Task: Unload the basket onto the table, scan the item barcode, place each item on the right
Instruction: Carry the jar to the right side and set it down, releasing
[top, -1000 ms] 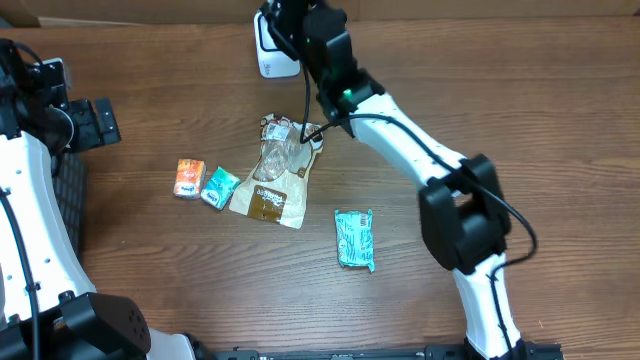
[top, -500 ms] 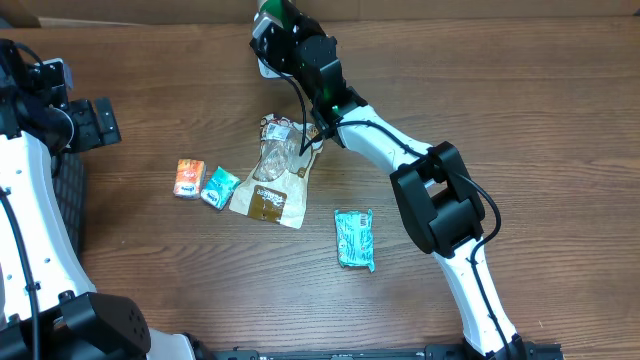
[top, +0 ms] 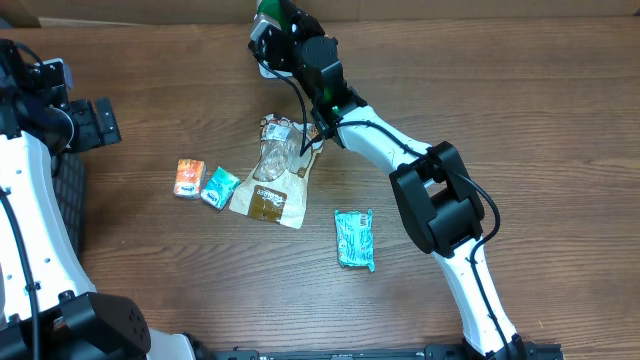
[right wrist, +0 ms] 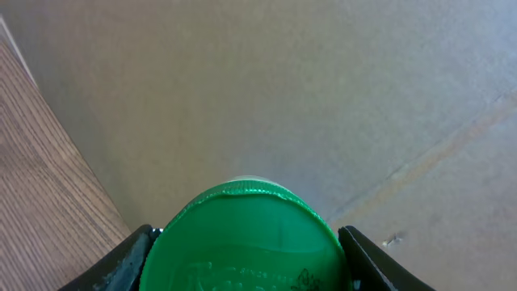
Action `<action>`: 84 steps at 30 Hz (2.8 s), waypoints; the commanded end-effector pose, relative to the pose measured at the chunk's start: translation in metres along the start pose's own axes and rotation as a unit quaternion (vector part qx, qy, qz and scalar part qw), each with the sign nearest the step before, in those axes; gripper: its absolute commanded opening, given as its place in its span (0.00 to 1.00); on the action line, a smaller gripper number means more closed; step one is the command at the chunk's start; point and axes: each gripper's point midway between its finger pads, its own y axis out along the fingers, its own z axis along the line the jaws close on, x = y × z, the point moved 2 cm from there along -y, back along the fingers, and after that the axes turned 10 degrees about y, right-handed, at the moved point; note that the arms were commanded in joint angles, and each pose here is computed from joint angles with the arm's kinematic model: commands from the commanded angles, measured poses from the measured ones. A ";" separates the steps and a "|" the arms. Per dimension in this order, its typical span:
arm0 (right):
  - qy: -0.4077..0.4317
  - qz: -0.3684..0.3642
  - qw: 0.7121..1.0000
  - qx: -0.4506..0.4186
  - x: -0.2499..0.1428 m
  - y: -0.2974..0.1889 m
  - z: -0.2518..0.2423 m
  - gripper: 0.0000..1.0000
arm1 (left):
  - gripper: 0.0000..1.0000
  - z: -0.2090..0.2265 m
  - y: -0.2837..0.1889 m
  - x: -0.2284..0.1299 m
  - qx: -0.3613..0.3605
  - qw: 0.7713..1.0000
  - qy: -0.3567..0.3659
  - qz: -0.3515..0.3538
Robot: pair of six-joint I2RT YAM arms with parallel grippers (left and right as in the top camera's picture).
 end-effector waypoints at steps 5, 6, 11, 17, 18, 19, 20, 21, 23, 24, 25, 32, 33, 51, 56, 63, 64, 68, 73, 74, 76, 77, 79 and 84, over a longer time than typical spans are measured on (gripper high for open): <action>0.167 -0.024 0.985 -0.022 0.097 -0.029 -0.072 0.37 | 1.00 0.003 0.002 -0.001 0.002 1.000 0.004 0.003; 0.187 -0.017 0.982 -0.013 0.103 -0.034 -0.075 0.39 | 0.99 0.003 0.002 -0.001 0.002 1.000 0.003 0.003; 0.323 0.066 0.940 0.085 0.145 -0.096 -0.094 0.39 | 1.00 0.003 0.002 -0.001 0.002 1.000 0.003 0.003; 0.352 0.261 0.894 0.096 0.100 -0.182 -0.118 0.39 | 0.99 0.003 0.002 -0.001 0.002 1.000 0.004 0.003; 0.353 0.298 0.882 0.095 0.084 -0.192 -0.117 0.39 | 0.99 0.003 0.002 -0.001 0.002 1.000 0.004 0.003; 0.354 0.337 0.867 0.092 0.066 -0.203 -0.118 0.39 | 1.00 0.003 0.002 -0.001 0.002 1.000 0.004 0.003; 0.353 0.385 0.849 0.084 0.043 -0.216 -0.119 0.39 | 0.99 0.003 0.002 -0.001 0.002 1.000 0.003 0.003; 0.352 0.402 0.841 0.078 0.034 -0.222 -0.120 0.39 | 1.00 0.003 0.002 -0.001 0.002 1.000 0.003 0.003; 0.351 0.470 0.808 0.060 -0.003 -0.244 -0.124 0.39 | 0.99 0.003 0.002 -0.001 0.002 1.000 0.004 0.003; 0.356 0.501 0.787 0.050 -0.027 -0.257 -0.127 0.39 | 1.00 0.003 0.002 -0.001 0.003 1.000 0.003 0.003; 0.360 0.518 0.775 0.043 -0.044 -0.264 -0.127 0.39 | 1.00 0.003 0.002 -0.001 0.002 1.000 0.004 0.003; 0.394 0.553 0.734 -0.010 -0.125 -0.287 -0.138 0.40 | 1.00 0.003 0.002 -0.001 0.002 1.000 0.004 0.003; 0.406 0.555 0.726 -0.024 -0.139 -0.291 -0.138 0.40 | 0.99 0.003 0.002 -0.001 0.002 1.000 0.004 0.003; 0.447 0.558 0.696 -0.074 -0.197 -0.313 -0.135 0.52 | 1.00 0.003 0.002 -0.001 0.002 1.000 0.003 0.003; 0.447 0.565 0.689 -0.073 -0.198 -0.317 -0.132 0.53 | 1.00 0.003 0.002 -0.001 0.002 1.000 0.004 0.003; 0.446 0.572 0.685 -0.072 -0.201 -0.319 -0.130 0.54 | 1.00 0.003 0.002 -0.001 0.002 1.000 0.003 0.003; 0.447 0.572 0.684 -0.072 -0.201 -0.319 -0.129 0.56 | 1.00 0.003 0.002 -0.001 0.002 1.000 0.004 0.003; 0.446 0.580 0.678 -0.069 -0.202 -0.323 -0.127 0.70 | 1.00 0.003 0.002 -0.001 0.002 1.000 0.004 0.003; 0.447 0.581 0.677 -0.067 -0.201 -0.323 -0.126 0.85 | 1.00 0.002 0.002 -0.001 0.002 1.000 0.003 0.003; 0.448 0.580 0.677 -0.066 -0.201 -0.323 -0.126 0.94 | 1.00 0.003 0.002 -0.001 0.002 1.000 0.004 0.003; 0.472 0.560 0.680 -0.037 -0.186 -0.313 -0.125 1.00 | 1.00 0.003 0.002 -0.001 0.002 1.000 0.003 0.003; 0.492 0.538 0.684 -0.013 -0.162 -0.304 -0.131 1.00 | 1.00 0.003 0.002 -0.001 0.002 1.000 0.003 0.003; 0.541 0.501 0.676 0.001 -0.121 -0.293 -0.145 1.00 | 1.00 0.002 0.002 -0.001 0.002 1.000 0.004 0.003; 0.594 0.459 0.654 0.095 -0.036 -0.294 -0.146 1.00 | 0.99 0.003 0.002 -0.001 0.002 1.000 0.004 0.003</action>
